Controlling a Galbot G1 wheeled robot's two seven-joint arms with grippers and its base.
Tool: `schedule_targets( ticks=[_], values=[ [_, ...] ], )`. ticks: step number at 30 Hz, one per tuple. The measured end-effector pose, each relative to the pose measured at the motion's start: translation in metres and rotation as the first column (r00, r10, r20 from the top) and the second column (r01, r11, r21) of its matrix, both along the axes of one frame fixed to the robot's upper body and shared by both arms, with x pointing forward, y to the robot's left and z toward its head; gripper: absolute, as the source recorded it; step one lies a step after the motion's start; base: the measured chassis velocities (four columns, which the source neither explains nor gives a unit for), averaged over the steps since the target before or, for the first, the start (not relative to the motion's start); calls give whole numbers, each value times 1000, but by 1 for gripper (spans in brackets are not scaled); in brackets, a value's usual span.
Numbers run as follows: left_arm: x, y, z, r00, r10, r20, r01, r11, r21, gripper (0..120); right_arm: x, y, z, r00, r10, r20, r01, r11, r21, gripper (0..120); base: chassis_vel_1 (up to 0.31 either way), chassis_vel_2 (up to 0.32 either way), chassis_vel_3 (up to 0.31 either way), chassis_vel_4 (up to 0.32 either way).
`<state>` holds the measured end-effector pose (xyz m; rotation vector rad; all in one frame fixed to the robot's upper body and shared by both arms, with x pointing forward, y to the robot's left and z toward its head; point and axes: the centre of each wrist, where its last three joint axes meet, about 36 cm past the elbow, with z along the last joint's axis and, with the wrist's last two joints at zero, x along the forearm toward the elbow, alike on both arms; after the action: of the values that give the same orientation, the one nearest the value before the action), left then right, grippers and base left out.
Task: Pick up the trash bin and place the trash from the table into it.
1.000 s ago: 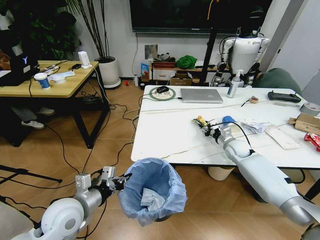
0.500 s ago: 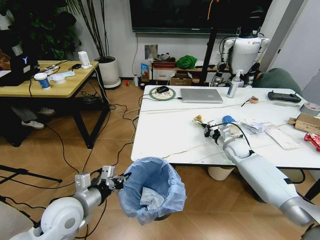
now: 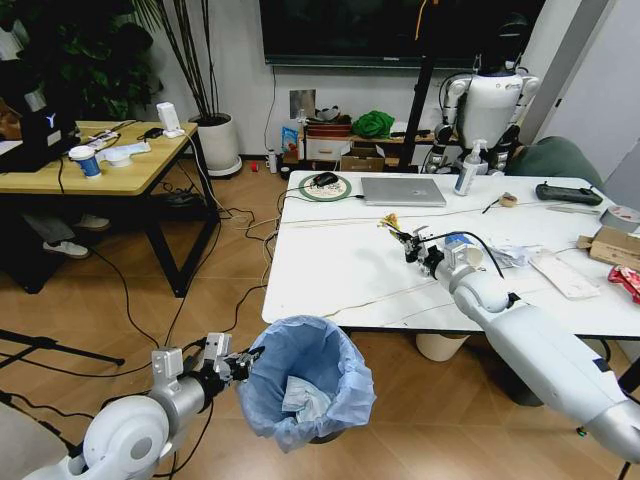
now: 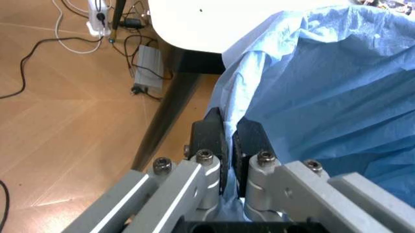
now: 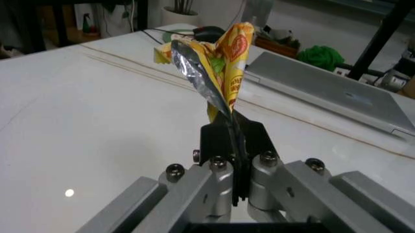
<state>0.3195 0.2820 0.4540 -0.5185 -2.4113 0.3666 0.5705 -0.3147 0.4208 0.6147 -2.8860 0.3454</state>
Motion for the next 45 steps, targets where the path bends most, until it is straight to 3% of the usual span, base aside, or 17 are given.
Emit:
schedule_targets(
  ticks=[4, 7, 10, 14, 18, 19, 25, 32, 40, 42, 45],
  values=[
    [0, -1, 0, 1000, -1, 1, 1, 1000, -2, 0, -9, -2, 8, 1000, 14, 13, -15, 1000, 3, 0, 0, 0, 0, 0],
    [-2, -3, 1, 1000, -3, 1, 3, 1000, -9, 0, -79, 22, 45, 976, 201, 78, -205, 977, 53, 0, 0, 0, 0, 0],
    [-2, -3, 1, 1000, -4, 1, 4, 1000, -10, 0, -102, 33, 53, 960, 265, 88, -271, 960, 72, 0, 0, 0, 0, 0],
    [-2, -3, 2, 1000, -4, 3, 4, 1000, -7, 0, -159, 66, 67, 893, 443, 85, -450, 886, 113, 0, 0, 0, 0, 0],
    [-2, -3, 2, 1000, -2, 4, 2, 1000, -7, 0, -180, 79, 69, 854, 515, 75, -521, 844, 128, 0, 0, 0, 0, 0],
    [-2, -3, 2, 1000, -1, 4, 1, 1000, -9, 0, -190, 85, 68, 827, 558, 68, -562, 817, 129, 0, 0, 0, 0, 0],
    [0, -2, 2, 1000, 4, 4, -4, 1000, -14, 0, -203, 90, 62, 746, 662, 76, -666, 739, 97, 0, 0, 0, 0, 0],
    [1, -2, 4, 1000, 4, 9, -4, 1000, -17, 0, -209, 77, 49, 698, 713, 61, -715, 699, 9, 0, 0, 0, 0, 0],
    [2, -3, 5, 1000, 7, 10, -7, 1000, -22, 0, -203, 73, 43, 691, 720, 60, -720, 693, -28, 30, 0, 0, 0, 0],
    [2, -3, 5, 1000, 8, 10, -7, 1000, -22, 0, -203, 72, 43, 693, 719, 59, -719, 695, -30, 31, 0, 0, 0, 0],
    [2, -4, 4, 1000, 10, 8, -10, 1000, -24, 0, -201, 71, 41, 698, 713, 57, -713, 700, -30, 47, 0, 0, 0, 0]
  ],
)
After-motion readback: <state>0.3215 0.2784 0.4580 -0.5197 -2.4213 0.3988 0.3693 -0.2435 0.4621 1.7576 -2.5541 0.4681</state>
